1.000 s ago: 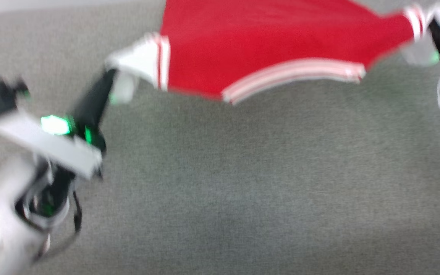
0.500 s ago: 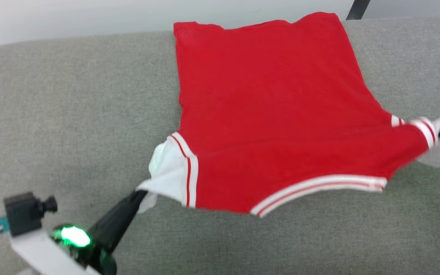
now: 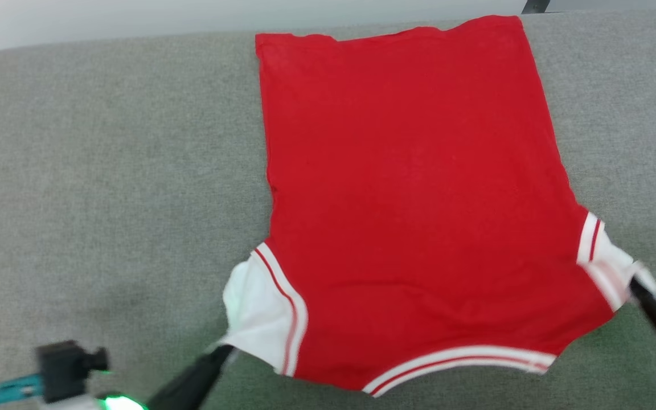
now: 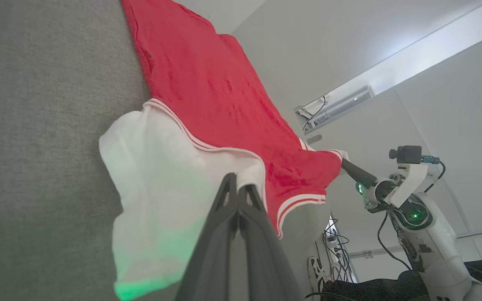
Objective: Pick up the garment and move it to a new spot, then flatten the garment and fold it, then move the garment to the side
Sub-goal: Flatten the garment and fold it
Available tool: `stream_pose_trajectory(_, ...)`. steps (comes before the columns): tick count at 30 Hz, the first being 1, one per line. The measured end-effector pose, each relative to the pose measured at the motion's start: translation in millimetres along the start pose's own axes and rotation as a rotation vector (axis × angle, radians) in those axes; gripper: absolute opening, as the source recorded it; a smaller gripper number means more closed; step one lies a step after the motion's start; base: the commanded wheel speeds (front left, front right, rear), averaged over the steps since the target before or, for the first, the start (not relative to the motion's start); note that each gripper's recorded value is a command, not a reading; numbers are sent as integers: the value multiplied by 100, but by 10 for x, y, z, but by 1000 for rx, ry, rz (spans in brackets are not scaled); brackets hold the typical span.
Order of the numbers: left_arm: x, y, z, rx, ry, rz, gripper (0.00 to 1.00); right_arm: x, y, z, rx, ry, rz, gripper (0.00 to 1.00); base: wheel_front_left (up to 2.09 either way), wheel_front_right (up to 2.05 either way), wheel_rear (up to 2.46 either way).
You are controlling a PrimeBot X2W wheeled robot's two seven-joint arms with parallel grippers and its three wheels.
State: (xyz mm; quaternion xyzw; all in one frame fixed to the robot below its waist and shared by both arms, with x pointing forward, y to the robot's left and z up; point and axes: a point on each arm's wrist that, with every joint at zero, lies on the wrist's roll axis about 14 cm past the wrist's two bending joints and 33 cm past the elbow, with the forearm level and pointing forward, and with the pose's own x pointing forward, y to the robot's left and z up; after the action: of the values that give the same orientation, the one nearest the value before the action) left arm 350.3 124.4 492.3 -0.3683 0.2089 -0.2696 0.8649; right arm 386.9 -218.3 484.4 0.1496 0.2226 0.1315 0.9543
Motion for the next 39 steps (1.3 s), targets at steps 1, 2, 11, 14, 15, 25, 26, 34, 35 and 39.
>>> stream_pose_trajectory(1,17,14,-79,-24,18,4,0,18,8,-78,-1,31,0,0,0,0,0)
stream_pose_trajectory(2,33,49,-147,-45,34,14,0,39,17,-156,-7,62,1,0,0,0,0)
stream_pose_trajectory(11,205,343,-443,-103,86,95,0,258,-35,-692,7,210,-20,0,0,0,0)
stream_pose_trajectory(14,196,429,-543,-111,103,126,0,278,-88,-865,18,254,-33,0,0,0,0)
stream_pose_trajectory(15,192,454,-575,-107,109,134,0,283,-108,-910,23,262,-39,0,0,0,0)
stream_pose_trajectory(25,199,606,-761,-93,120,185,0,360,-196,-1093,-24,290,-53,0,0,0,0)
stream_pose_trajectory(26,202,612,-763,-94,116,187,0,365,-197,-1093,-26,288,-52,0,0,0,0)
stream_pose_trajectory(34,271,623,-675,-96,79,180,0,405,-168,-881,-32,195,-47,100,0,0,0)
stream_pose_trajectory(35,276,619,-674,-95,79,177,0,409,-156,-819,-23,175,-45,100,0,0,0)
stream_pose_trajectory(39,302,600,-658,-79,81,161,0,385,-186,-567,-62,133,-44,100,0,0,0)
